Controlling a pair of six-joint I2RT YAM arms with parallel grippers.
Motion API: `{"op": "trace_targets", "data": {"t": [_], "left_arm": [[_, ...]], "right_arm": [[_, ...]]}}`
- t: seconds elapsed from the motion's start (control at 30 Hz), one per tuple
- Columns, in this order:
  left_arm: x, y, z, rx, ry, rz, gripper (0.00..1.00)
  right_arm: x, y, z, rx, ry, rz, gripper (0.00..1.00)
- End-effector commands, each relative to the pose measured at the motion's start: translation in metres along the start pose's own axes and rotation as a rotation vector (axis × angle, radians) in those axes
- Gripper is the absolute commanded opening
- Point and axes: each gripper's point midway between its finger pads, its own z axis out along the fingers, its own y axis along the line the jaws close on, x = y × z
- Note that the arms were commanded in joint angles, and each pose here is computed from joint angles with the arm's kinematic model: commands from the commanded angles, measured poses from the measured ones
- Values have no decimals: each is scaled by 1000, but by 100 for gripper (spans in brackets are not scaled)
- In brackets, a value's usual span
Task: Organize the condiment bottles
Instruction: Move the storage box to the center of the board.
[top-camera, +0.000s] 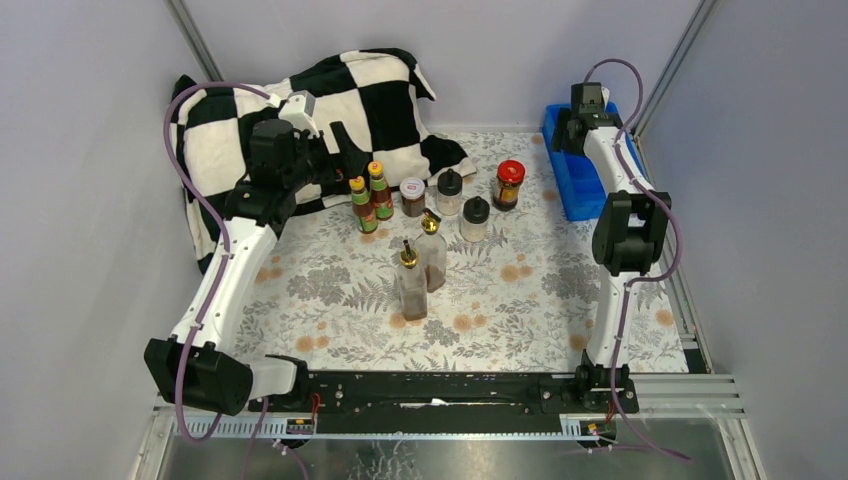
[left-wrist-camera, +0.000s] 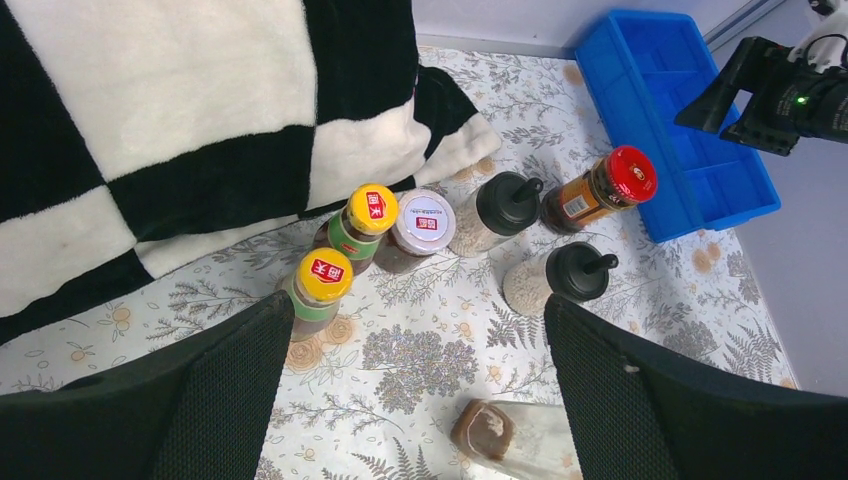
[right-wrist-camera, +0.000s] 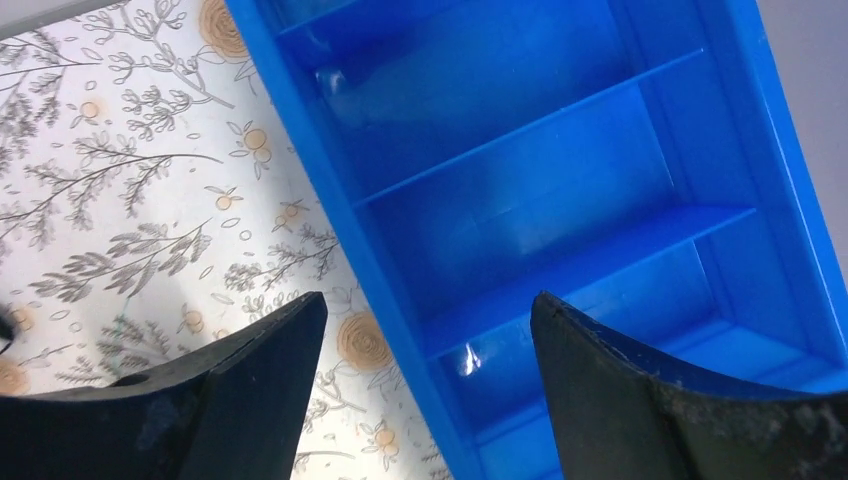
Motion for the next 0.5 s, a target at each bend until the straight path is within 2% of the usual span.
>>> {"op": "trace_targets", "data": {"t": [0.0,0.3,0.47], "left_arm": [[-6,-2,-3,20,-27,24,99],[-2,-1,1,26,-11,21,99],[-1,-1,2,24,-9,20,99]], "right_arm": [[-7,-5,11,23,-8,-68,81],[23,18,42,-71,63,-58,79],[41,17,53,-58,109,-70,70]]}}
